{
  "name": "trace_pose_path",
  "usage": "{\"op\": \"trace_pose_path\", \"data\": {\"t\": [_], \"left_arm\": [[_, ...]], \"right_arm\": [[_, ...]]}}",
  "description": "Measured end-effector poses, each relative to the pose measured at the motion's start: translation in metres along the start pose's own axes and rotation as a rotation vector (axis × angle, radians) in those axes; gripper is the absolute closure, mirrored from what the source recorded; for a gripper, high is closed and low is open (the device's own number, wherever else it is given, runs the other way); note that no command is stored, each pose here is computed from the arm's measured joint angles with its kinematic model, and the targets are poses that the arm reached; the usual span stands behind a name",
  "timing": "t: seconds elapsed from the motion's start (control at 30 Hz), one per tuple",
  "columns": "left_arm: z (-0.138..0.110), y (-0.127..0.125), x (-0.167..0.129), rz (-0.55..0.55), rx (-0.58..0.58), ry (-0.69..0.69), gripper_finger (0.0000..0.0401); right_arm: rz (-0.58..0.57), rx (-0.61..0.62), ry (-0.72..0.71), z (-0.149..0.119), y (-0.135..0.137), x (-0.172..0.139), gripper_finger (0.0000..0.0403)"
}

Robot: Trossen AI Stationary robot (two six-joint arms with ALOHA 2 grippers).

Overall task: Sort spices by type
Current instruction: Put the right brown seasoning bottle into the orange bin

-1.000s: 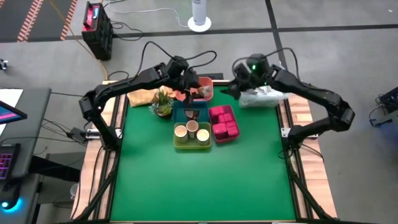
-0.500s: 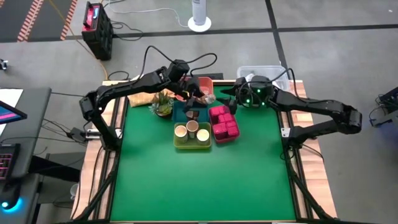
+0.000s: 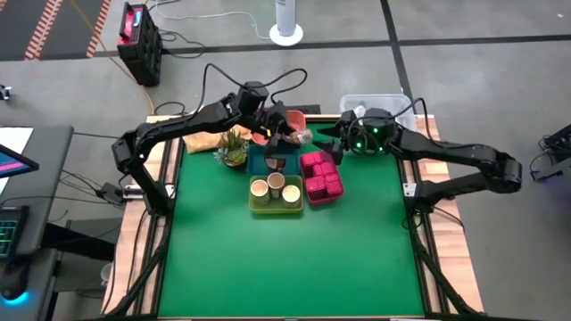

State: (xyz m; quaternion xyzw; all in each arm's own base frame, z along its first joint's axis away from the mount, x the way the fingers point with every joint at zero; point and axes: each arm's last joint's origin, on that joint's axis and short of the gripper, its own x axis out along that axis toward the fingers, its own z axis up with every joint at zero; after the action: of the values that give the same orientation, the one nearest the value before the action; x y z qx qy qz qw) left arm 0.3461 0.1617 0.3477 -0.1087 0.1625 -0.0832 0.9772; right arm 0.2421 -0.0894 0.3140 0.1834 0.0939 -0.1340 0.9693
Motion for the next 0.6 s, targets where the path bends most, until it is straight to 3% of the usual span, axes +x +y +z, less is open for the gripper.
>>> {"op": "trace_pose_path", "data": {"t": [0.2, 0.6], "left_arm": [[0.007, -0.002, -0.005, 0.009, 0.007, -0.035, 0.0212], [0.009, -0.006, -0.001, -0.007, 0.012, -0.051, 0.0210]], "right_arm": [[-0.024, 0.019, 0.076, -0.005, -0.003, -0.008, 0.0102], [-0.022, 0.032, -0.109, 0.005, 0.001, 0.011, 0.0102]]}}
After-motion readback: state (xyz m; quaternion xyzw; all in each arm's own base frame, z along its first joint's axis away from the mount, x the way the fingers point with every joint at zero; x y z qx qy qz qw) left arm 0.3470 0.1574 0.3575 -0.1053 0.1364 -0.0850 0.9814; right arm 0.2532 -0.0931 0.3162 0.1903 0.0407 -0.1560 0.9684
